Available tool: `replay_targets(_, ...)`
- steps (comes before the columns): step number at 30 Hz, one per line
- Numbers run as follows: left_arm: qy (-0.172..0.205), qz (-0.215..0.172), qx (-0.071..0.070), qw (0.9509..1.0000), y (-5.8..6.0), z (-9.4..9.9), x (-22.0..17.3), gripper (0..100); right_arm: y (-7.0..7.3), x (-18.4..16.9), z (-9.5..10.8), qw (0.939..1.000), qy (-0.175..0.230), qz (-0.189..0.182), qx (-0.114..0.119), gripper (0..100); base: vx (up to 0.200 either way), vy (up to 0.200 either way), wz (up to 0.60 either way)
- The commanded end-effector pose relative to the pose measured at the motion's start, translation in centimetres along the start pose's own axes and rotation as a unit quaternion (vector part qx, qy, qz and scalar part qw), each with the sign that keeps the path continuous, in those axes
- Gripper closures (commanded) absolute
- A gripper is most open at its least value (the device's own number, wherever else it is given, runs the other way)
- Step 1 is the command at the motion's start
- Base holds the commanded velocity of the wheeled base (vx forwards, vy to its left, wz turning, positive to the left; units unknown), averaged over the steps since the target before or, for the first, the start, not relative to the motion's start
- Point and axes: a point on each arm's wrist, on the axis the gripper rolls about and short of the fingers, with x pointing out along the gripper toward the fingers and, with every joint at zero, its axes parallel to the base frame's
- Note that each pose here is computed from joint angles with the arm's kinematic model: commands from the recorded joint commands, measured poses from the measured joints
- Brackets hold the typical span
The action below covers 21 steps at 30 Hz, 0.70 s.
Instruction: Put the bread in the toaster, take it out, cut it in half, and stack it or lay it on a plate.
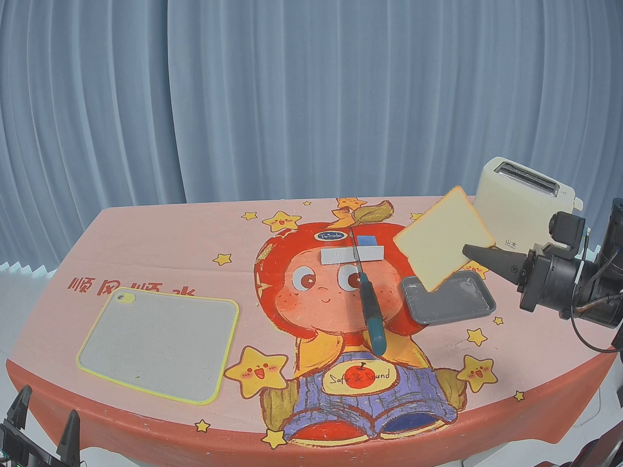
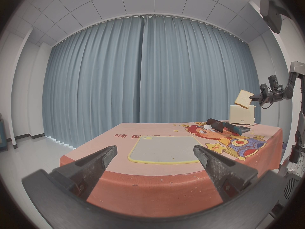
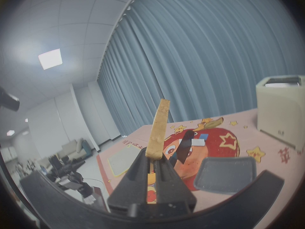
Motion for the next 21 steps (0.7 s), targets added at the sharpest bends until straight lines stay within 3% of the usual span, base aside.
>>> replay_targets(1,0.001,0.000,0.000,1.0000,0.0,-0.5,0.0,0,-0.7,1.4,0.2,0.9991,0.008,-0.003,-0.042,100,0.000,0.000,0.00)
replay_targets(3,0.001,0.000,0.000,1.0000,0.0,-0.5,0.0,0,-0.8,1.5,-0.1,0.9981,0.012,-0.006,-0.060,100,0.000,0.000,0.00)
replay_targets(7,0.001,0.000,0.000,1.0000,0.0,-0.5,0.0,0,-0.6,1.3,-0.3,0.9976,0.011,-0.003,-0.069,100,0.000,0.000,0.00)
replay_targets(21,0.001,0.000,0.000,1.0000,0.0,-0.5,0.0,0,-1.9,0.1,1.6,0.9925,-0.028,-0.040,-0.113,100,0.000,0.000,0.00)
